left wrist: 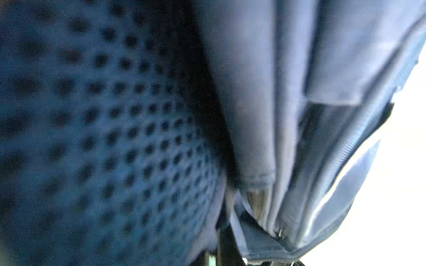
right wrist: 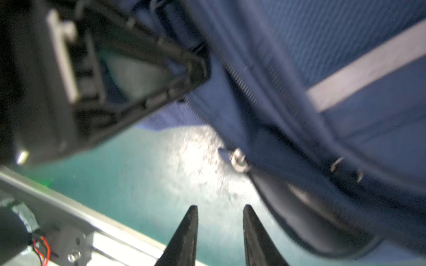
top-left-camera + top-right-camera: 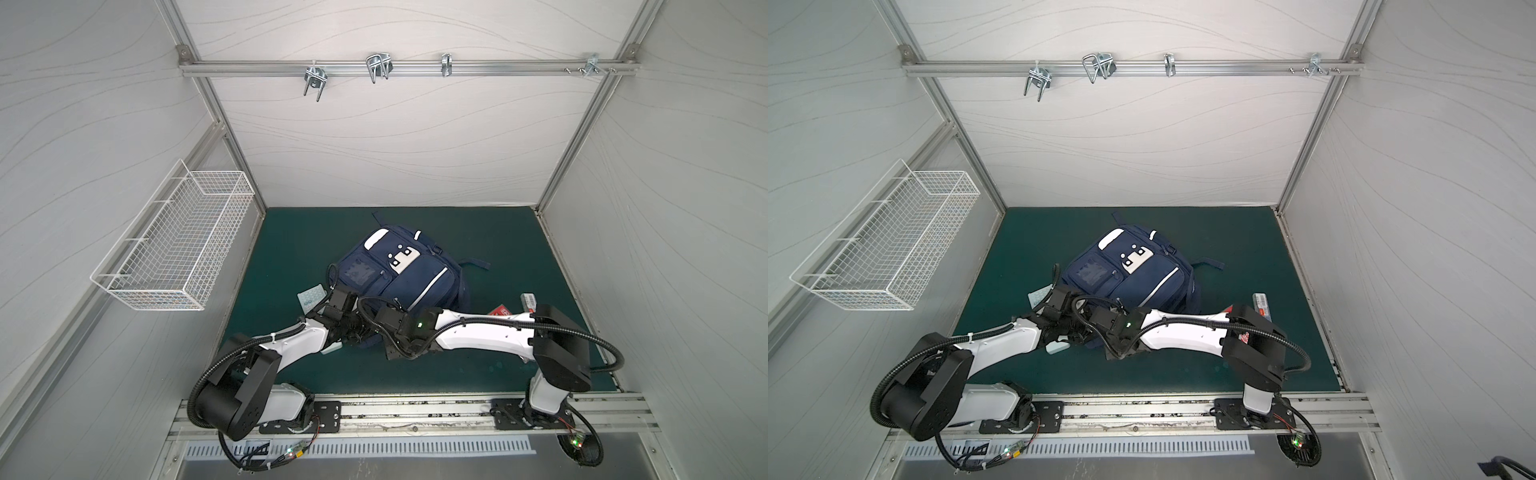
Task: Pack the student bag
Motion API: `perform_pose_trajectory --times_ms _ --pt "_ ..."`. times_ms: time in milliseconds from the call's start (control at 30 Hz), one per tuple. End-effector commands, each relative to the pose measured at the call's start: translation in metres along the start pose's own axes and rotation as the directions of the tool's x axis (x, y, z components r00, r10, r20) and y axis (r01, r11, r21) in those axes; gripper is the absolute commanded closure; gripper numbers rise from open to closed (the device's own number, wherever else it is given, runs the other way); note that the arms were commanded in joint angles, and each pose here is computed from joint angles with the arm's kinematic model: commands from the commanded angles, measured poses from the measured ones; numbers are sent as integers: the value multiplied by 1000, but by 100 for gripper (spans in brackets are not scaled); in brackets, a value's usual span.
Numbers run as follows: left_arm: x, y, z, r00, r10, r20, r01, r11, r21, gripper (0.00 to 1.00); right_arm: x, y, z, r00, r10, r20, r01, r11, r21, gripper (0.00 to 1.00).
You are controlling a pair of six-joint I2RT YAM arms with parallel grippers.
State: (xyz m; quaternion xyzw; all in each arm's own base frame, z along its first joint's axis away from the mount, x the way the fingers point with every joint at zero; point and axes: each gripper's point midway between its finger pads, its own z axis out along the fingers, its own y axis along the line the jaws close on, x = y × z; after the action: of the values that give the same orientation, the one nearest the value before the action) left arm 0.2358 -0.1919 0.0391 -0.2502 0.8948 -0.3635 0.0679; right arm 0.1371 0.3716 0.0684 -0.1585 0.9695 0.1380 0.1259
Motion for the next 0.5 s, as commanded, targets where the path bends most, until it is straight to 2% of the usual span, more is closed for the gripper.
perform_pose_trajectory --times_ms 0,100,200,300,467 --pt "-7 -58 -19 995 85 49 -91 986 142 100 -12 -4 6 999 16 28 -17 1000 26 58" --pt "-1 -72 -25 992 120 44 -126 978 165 100 -21 -12 5 999 33 34 -36 995 97 53" --pt "6 -82 -28 990 139 39 -144 971 192 100 -26 -27 5 997 76 34 -81 978 190 60" --pt "10 -88 -29 988 149 33 -152 966 207 100 -29 -39 2 995 94 44 -102 960 260 60" --pt "9 -92 -31 987 156 40 -161 963 214 100 -29 -71 -11 990 118 72 -137 903 408 66"
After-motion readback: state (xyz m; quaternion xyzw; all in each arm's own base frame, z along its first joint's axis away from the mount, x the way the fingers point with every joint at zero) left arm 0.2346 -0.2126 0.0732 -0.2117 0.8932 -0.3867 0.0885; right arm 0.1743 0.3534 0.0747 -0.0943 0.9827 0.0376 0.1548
